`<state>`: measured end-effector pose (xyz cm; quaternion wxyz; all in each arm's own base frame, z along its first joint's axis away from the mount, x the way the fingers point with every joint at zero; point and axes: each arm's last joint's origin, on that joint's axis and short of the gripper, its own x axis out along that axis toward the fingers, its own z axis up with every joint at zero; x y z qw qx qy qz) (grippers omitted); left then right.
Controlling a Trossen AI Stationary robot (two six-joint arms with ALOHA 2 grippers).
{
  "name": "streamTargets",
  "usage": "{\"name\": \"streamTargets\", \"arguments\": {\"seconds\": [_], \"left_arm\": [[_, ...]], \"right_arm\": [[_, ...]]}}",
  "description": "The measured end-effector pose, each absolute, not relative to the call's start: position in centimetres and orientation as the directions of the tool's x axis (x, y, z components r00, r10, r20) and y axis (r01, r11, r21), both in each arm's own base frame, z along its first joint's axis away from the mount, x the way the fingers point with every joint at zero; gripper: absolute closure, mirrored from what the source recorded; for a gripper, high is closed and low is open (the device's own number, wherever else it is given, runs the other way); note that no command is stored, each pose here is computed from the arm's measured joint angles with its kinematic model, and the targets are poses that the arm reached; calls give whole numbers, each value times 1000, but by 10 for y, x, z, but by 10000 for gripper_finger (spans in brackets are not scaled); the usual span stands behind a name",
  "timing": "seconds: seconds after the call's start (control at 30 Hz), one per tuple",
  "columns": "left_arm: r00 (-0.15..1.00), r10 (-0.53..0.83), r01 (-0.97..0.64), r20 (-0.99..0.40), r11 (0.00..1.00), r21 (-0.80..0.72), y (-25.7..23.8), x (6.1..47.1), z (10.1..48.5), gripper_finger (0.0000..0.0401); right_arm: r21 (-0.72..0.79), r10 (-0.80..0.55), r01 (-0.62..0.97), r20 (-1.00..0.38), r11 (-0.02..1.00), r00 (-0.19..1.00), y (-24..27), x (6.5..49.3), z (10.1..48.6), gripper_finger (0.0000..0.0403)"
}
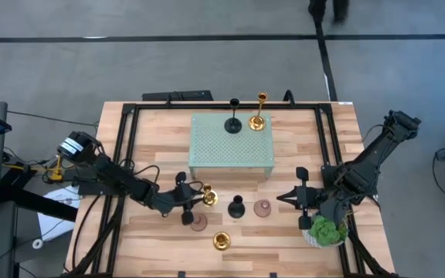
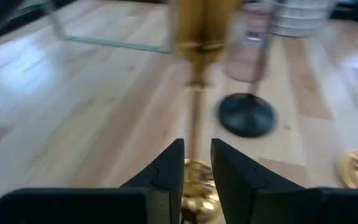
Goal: Pick & Place candle stick holders
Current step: Put the top gold candle holder on the shelf aligned with the other gold candle holder
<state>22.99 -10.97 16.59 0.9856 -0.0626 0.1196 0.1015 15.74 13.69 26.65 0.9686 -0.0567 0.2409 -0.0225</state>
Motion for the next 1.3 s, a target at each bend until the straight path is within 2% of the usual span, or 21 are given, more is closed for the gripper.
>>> {"name": "streamTargets", "arguments": {"seconds": [0.17, 0.73, 0.93, 1.03, 1.2, 1.3], "left_arm": [[942, 211, -257, -259, 954, -157, -111, 231, 160, 321], [949, 156, -205, -274, 965, -161, -107, 234, 159, 321], [951, -46, -29, -306, 971, -237, -115, 233, 158, 324], [947, -84, 6, -309, 969, -245, -121, 231, 158, 341], [936, -158, 77, -314, 964, -255, -129, 226, 158, 392], [929, -189, 106, -317, 959, -261, -133, 225, 158, 395]], "right_arm": [[-115, -68, 17, -460, 993, 885, 137, 158, 267, 403], [-115, -68, 17, -459, 993, 886, 137, 158, 267, 403], [-114, -68, 17, -459, 993, 886, 137, 158, 267, 403], [-114, -68, 17, -459, 993, 886, 137, 158, 267, 403], [-112, -67, 17, -458, 994, 886, 137, 158, 267, 403], [-110, -66, 17, -456, 994, 888, 138, 158, 268, 403]]}}
